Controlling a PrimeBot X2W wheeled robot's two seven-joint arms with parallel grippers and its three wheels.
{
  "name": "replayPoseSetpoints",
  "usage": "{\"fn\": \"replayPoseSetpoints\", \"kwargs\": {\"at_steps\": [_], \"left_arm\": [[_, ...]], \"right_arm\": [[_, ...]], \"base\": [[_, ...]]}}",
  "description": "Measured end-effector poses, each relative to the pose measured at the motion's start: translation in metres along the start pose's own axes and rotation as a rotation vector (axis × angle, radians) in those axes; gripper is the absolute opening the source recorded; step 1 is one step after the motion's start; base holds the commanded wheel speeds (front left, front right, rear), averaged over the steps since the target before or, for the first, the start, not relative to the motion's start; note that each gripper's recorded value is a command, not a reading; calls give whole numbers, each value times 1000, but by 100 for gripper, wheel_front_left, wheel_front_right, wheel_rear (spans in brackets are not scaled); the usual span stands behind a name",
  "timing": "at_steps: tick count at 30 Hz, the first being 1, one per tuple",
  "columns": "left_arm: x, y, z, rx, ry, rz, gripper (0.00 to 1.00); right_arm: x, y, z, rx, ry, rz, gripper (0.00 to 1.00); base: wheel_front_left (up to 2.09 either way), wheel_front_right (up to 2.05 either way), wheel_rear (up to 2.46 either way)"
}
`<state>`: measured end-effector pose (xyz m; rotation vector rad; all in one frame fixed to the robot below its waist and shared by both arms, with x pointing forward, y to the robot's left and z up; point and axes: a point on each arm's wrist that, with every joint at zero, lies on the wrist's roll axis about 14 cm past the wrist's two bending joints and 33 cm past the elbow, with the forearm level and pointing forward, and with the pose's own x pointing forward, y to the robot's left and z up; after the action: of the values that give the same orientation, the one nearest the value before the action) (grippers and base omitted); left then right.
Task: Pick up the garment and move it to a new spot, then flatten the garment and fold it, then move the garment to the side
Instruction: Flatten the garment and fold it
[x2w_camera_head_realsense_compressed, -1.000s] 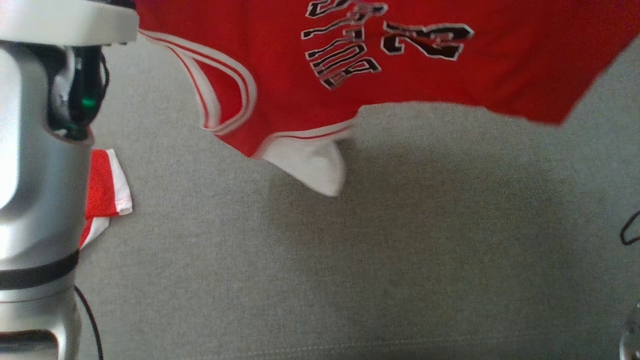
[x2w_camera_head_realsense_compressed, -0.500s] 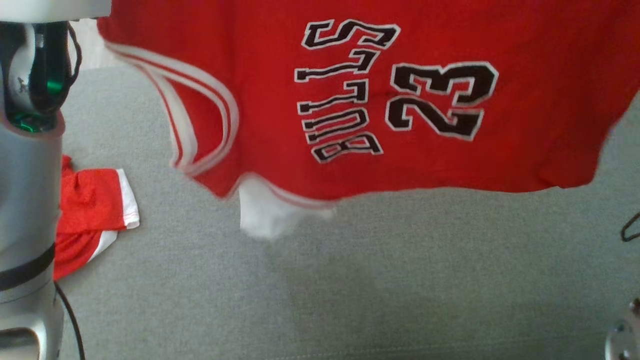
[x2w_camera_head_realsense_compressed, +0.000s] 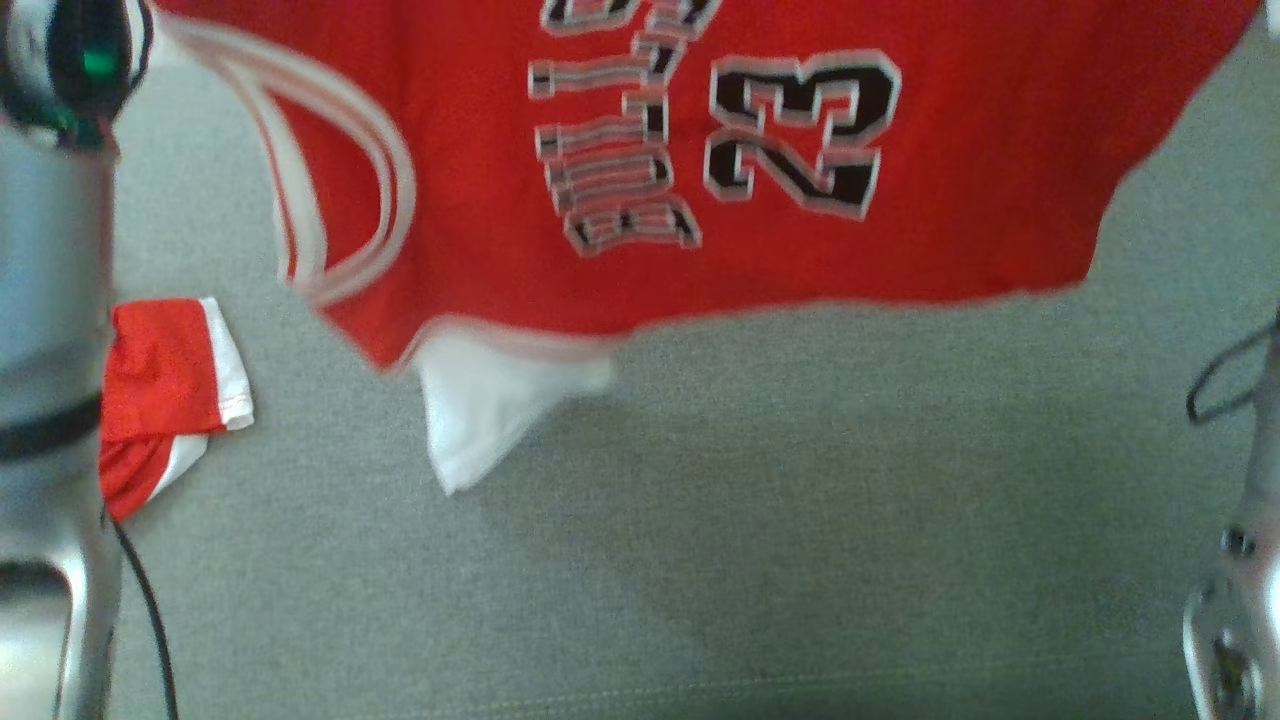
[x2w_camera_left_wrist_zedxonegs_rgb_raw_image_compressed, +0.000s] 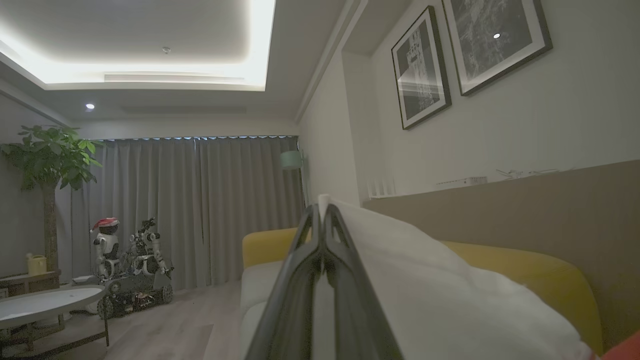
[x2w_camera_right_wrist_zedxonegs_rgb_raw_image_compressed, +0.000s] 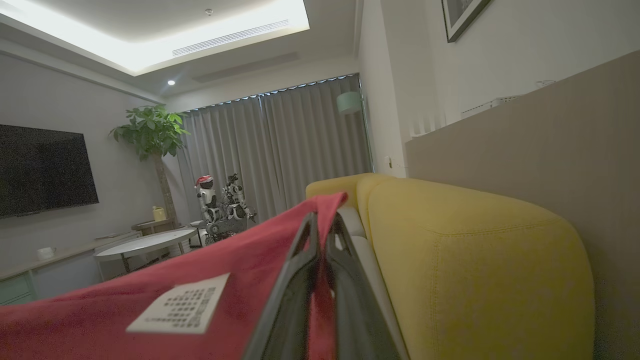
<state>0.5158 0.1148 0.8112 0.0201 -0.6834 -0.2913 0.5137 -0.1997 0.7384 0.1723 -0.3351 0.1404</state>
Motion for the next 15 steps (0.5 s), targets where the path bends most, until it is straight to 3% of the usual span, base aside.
{"fn": "replayPoseSetpoints", "kwargs": {"at_steps": [5,11,15], "left_arm": [[23,6,-39,-6,79,9,0],[53,12,-43,-3,60,43,0],[55,12,-76,-22,152,59,0]], "right_arm": [[36,2,-7,21,-26,0,0],[64,5,-24,58,-43,-14,0],[77,11,-61,49,36,-9,0]], "base": [[0,0,0],[0,0,0],[0,0,0]]}}
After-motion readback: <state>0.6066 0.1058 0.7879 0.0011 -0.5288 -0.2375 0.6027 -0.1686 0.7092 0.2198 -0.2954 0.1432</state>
